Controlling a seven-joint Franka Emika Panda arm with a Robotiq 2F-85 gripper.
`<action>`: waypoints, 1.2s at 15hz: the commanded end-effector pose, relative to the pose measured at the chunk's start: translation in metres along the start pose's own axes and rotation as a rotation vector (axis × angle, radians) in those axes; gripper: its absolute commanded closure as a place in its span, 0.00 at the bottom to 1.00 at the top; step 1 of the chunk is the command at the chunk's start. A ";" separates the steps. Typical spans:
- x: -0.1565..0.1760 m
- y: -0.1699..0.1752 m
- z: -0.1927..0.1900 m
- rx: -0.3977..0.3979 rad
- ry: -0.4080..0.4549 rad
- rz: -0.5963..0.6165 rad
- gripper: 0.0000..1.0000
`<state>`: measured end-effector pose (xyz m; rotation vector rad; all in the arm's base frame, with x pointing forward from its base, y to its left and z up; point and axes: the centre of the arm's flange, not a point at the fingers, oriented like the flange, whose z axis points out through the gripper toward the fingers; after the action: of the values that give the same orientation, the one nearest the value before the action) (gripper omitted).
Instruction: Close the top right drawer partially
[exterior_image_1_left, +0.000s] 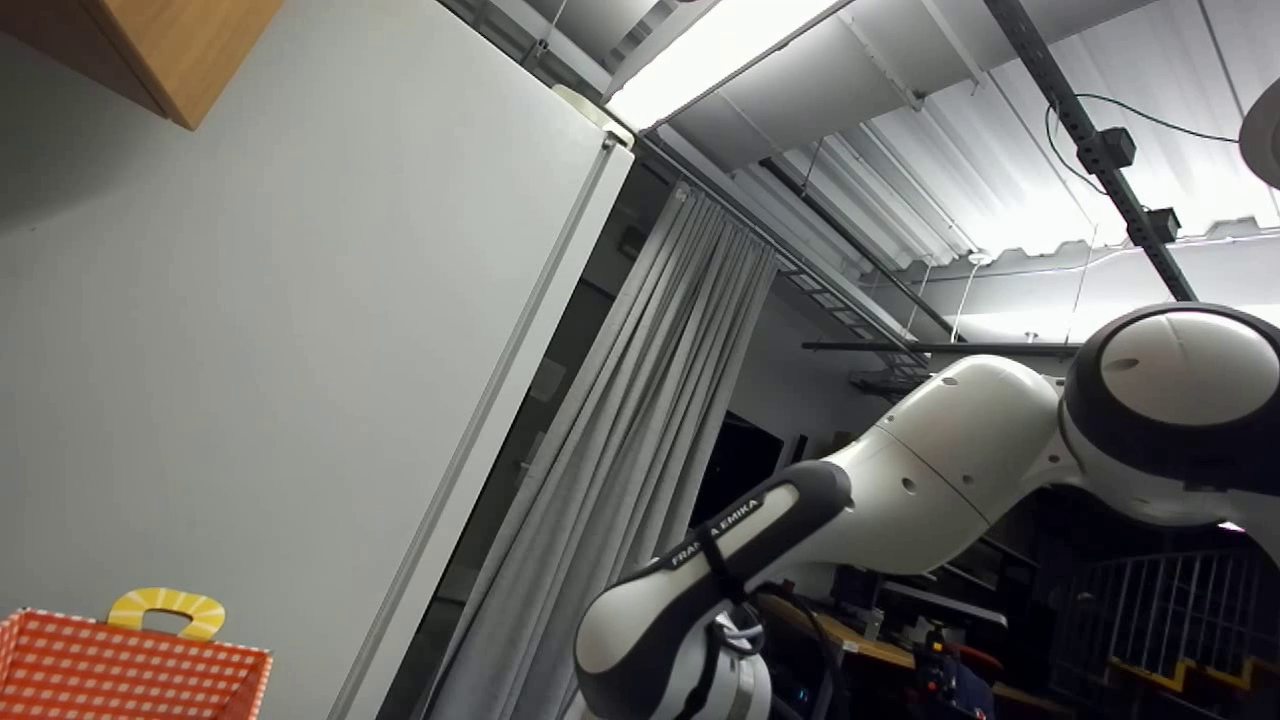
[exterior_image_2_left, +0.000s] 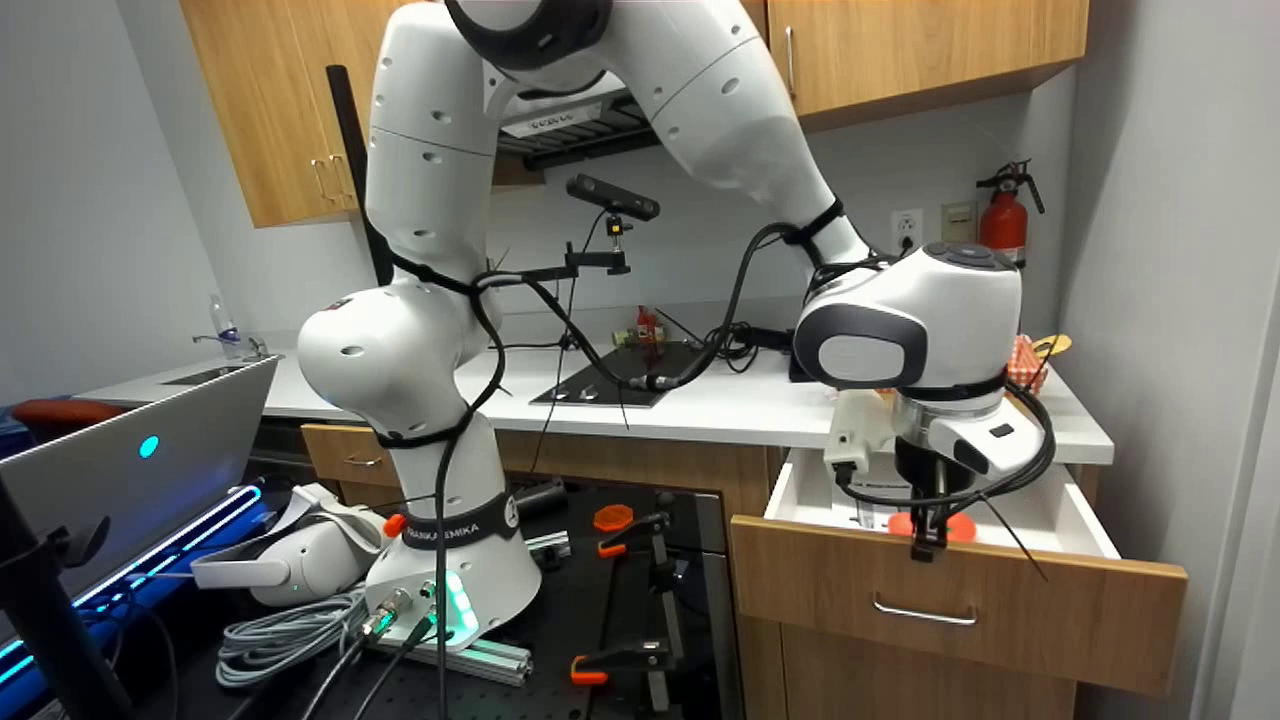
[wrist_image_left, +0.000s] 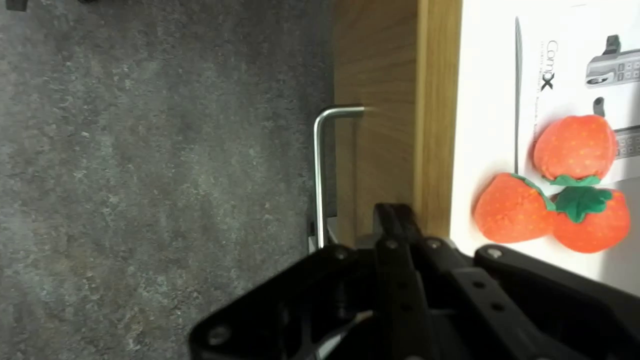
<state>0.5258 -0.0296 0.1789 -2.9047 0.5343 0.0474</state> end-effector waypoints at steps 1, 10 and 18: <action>-0.002 -0.046 0.011 0.088 0.015 -0.038 1.00; 0.011 -0.064 -0.047 0.245 0.074 -0.096 1.00; 0.011 -0.044 -0.117 0.364 0.137 -0.153 1.00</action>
<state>0.5646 -0.0034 0.2747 -2.6367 0.3555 -0.2281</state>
